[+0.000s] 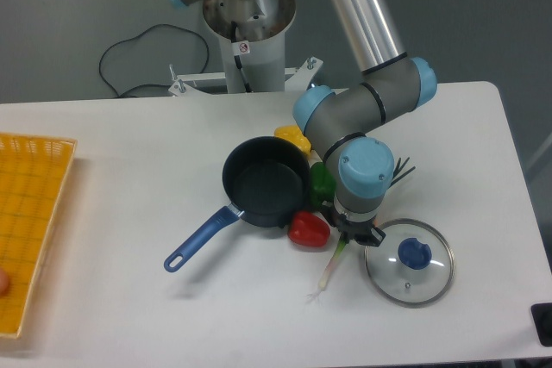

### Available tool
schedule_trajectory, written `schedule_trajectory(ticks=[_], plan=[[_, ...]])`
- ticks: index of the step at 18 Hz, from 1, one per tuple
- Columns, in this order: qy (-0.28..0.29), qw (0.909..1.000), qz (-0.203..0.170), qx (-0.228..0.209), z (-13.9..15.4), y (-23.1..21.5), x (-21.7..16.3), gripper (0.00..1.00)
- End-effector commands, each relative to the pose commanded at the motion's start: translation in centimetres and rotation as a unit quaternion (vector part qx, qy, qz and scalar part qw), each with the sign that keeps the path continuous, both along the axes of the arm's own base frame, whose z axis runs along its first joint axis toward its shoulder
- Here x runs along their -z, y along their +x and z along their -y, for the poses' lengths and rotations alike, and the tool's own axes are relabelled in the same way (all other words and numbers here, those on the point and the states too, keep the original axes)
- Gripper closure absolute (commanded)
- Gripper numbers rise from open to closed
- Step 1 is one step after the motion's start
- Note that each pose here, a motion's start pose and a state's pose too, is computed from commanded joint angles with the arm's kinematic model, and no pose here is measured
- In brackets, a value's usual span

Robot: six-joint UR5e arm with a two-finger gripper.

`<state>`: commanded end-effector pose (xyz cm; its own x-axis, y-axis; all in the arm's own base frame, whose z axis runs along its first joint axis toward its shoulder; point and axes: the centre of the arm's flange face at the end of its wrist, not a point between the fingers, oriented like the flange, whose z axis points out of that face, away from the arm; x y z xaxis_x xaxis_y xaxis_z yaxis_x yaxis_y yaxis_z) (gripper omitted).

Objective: Pick up the green onion
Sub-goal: 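Lift the held green onion up off the table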

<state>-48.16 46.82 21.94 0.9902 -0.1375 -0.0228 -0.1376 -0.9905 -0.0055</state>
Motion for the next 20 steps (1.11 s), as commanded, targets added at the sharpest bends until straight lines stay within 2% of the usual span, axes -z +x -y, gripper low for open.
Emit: schedule_trajectory(ticks=[11,16,20], plan=[[0.102,0.9943,-0.002,-0.032,1.5,-0.9,-7.5,0.97],[0.116,0.9922,-0.02,-0.041,1.4,-0.3,-10.8,0.97],[0.117,0.9919,-0.027,-0.04,1.7,-0.1,-12.0,0.99]])
